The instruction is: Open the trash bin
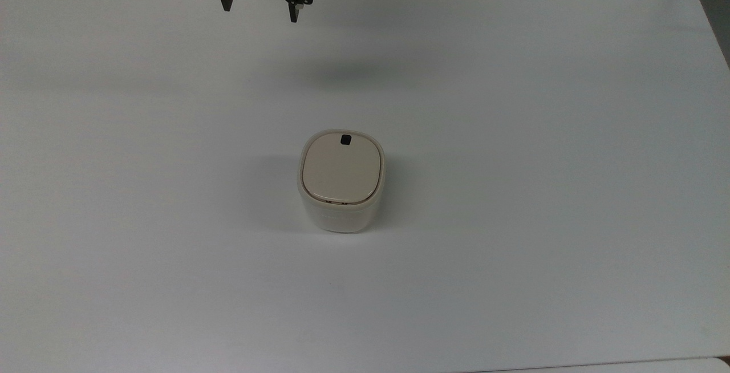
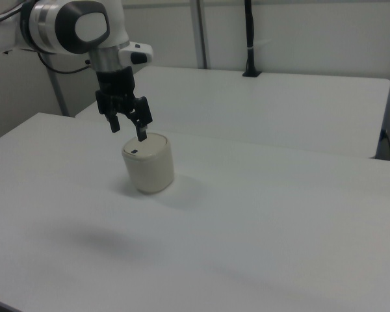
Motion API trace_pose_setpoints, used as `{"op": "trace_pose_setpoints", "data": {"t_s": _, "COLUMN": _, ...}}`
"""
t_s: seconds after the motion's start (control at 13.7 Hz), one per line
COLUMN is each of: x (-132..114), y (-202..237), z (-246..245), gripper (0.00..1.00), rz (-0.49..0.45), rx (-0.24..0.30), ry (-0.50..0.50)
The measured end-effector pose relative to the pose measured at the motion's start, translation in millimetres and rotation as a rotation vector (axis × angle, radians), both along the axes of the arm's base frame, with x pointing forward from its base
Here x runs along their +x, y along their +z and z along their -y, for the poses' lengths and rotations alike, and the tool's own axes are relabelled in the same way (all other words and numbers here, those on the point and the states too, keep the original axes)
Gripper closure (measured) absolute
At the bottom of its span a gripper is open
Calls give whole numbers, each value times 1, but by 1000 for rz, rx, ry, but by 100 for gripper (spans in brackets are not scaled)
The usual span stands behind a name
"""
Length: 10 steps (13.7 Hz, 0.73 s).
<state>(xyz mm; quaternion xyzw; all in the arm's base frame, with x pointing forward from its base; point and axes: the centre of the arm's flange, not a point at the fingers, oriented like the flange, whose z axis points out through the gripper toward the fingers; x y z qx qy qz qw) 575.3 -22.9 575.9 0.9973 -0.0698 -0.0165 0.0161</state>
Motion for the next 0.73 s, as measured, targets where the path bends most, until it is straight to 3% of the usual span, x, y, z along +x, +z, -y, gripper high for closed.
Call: {"op": "trace_pose_setpoints", "data": {"t_s": 0.73, "x": 1, "y": -7, "z": -1, "gripper": 0, "rz": -14, "rx": 0, "ry": 7}}
